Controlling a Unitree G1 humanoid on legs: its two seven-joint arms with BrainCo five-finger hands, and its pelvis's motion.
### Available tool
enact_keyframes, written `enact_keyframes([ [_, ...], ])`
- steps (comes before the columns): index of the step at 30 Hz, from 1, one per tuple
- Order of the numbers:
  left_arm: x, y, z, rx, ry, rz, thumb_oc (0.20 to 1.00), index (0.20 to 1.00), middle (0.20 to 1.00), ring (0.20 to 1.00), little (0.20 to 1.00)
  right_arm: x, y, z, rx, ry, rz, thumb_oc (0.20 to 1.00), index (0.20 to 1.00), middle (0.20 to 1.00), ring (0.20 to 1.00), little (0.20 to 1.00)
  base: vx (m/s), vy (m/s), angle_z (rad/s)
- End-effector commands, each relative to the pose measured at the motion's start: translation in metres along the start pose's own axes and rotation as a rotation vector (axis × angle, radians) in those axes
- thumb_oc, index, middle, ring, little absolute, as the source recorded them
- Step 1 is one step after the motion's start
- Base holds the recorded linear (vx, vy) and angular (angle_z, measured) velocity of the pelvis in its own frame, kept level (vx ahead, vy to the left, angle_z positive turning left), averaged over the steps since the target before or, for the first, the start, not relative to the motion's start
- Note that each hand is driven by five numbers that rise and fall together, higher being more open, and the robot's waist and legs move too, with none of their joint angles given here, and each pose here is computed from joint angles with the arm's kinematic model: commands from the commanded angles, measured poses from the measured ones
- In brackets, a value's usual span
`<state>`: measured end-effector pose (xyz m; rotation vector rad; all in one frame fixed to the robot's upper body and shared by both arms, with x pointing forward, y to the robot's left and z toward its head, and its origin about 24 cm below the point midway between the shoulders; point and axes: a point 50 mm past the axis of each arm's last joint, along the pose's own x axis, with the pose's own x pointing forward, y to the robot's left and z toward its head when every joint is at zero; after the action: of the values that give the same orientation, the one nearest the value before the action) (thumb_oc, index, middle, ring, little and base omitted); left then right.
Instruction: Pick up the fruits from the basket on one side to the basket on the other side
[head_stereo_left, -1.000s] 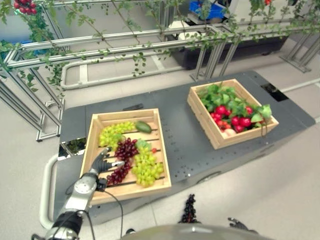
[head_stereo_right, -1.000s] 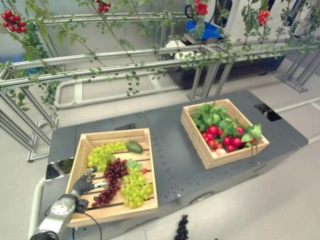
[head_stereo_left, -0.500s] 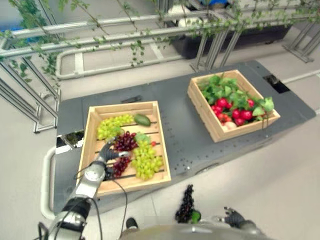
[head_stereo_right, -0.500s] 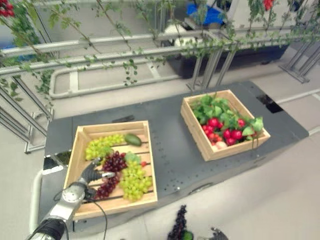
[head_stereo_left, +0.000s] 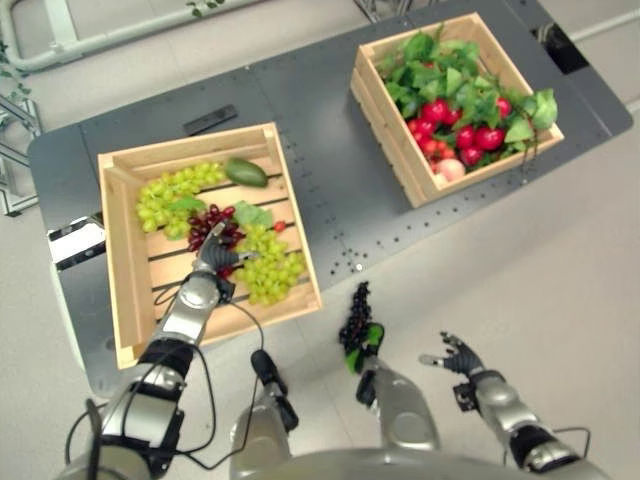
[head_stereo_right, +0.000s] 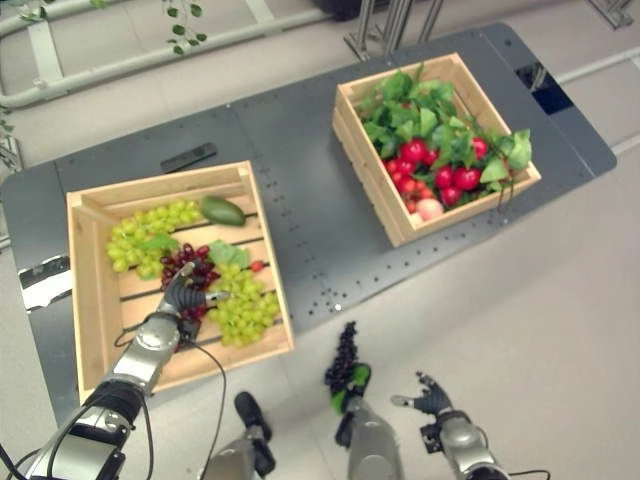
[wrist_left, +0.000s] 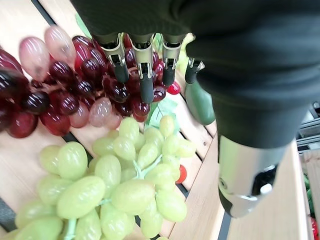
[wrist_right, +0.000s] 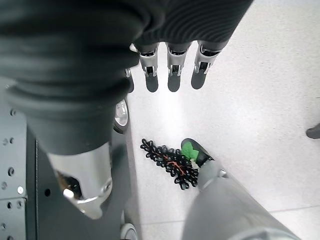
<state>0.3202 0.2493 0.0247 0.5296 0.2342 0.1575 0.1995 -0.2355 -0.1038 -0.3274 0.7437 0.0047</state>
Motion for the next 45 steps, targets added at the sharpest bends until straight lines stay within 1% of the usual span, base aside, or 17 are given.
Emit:
enact_keyframes([
  [1, 0.010, 0.020, 0.015, -0.015, -0.034, 0.085, 1.000, 1.000, 1.000, 1.000, 1.000, 0.002, -0.003, 0.020, 0.004, -0.097, -0.012, 1.000, 1.000, 1.000, 1.000, 1.000, -0.01, -0.026, -0.08],
  [4, 0.012, 0.024, 0.020, -0.011, -0.051, 0.107, 1.000, 1.000, 1.000, 1.000, 1.000, 0.001, -0.004, 0.032, 0.010, -0.155, -0.005, 1.000, 1.000, 1.000, 1.000, 1.000, 0.00, 0.000, 0.00],
  [14, 0.017, 0.031, 0.033, -0.019, -0.081, 0.141, 1.000, 1.000, 1.000, 1.000, 1.000, 0.001, -0.003, 0.045, 0.001, -0.215, 0.016, 1.000, 1.000, 1.000, 1.000, 1.000, 0.00, -0.009, -0.01],
  [17, 0.017, 0.028, 0.032, -0.029, -0.076, 0.133, 1.000, 1.000, 1.000, 1.000, 1.000, 0.000, -0.002, 0.046, -0.002, -0.222, 0.017, 1.000, 1.000, 1.000, 1.000, 1.000, -0.01, -0.016, -0.07],
  [30, 0.004, -0.005, -0.009, -0.049, 0.087, -0.047, 1.000, 1.000, 1.000, 1.000, 1.000, 0.005, -0.007, 0.047, -0.020, -0.188, -0.002, 1.000, 1.000, 1.000, 1.000, 1.000, 0.00, 0.000, -0.03],
  [40, -0.011, -0.028, -0.026, -0.030, 0.128, -0.147, 1.000, 1.000, 1.000, 1.000, 1.000, 0.005, -0.005, 0.045, -0.028, -0.172, 0.008, 1.000, 1.000, 1.000, 1.000, 1.000, 0.00, -0.001, 0.00],
  [45, -0.022, -0.046, -0.040, -0.012, 0.170, -0.224, 1.000, 1.000, 1.000, 1.000, 1.000, 0.006, -0.002, 0.044, -0.027, -0.161, 0.015, 1.000, 1.000, 1.000, 1.000, 1.000, 0.00, 0.000, 0.00],
])
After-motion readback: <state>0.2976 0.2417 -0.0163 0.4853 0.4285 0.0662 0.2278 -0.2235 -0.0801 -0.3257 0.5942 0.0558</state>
